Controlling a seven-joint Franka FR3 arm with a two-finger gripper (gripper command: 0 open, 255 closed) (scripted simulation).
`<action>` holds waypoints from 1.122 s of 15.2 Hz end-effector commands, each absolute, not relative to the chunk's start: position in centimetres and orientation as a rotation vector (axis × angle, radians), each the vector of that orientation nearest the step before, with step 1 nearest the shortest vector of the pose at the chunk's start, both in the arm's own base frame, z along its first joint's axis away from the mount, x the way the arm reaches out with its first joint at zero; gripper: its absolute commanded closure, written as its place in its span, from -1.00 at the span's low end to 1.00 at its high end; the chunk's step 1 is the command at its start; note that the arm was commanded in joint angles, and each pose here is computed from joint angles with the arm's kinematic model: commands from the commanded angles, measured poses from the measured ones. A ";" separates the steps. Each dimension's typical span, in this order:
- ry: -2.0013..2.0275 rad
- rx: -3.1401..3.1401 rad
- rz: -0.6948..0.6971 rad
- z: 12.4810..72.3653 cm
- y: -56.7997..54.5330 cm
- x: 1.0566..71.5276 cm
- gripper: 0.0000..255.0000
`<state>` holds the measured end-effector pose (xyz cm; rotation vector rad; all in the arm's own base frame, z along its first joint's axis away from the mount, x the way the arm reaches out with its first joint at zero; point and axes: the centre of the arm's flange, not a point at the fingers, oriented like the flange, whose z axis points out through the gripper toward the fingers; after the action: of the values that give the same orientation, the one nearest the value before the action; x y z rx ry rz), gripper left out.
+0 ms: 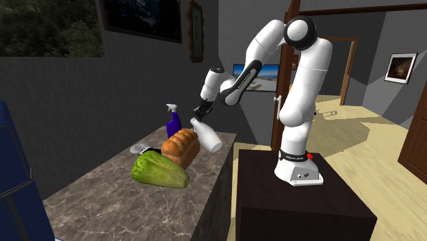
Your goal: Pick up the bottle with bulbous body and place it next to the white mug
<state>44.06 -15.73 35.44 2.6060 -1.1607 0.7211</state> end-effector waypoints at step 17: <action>-1.069 2.784 0.482 33.5 -19.0 48.7 -1.00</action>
<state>48.62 -18.95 33.52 2.7838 -1.0694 0.4812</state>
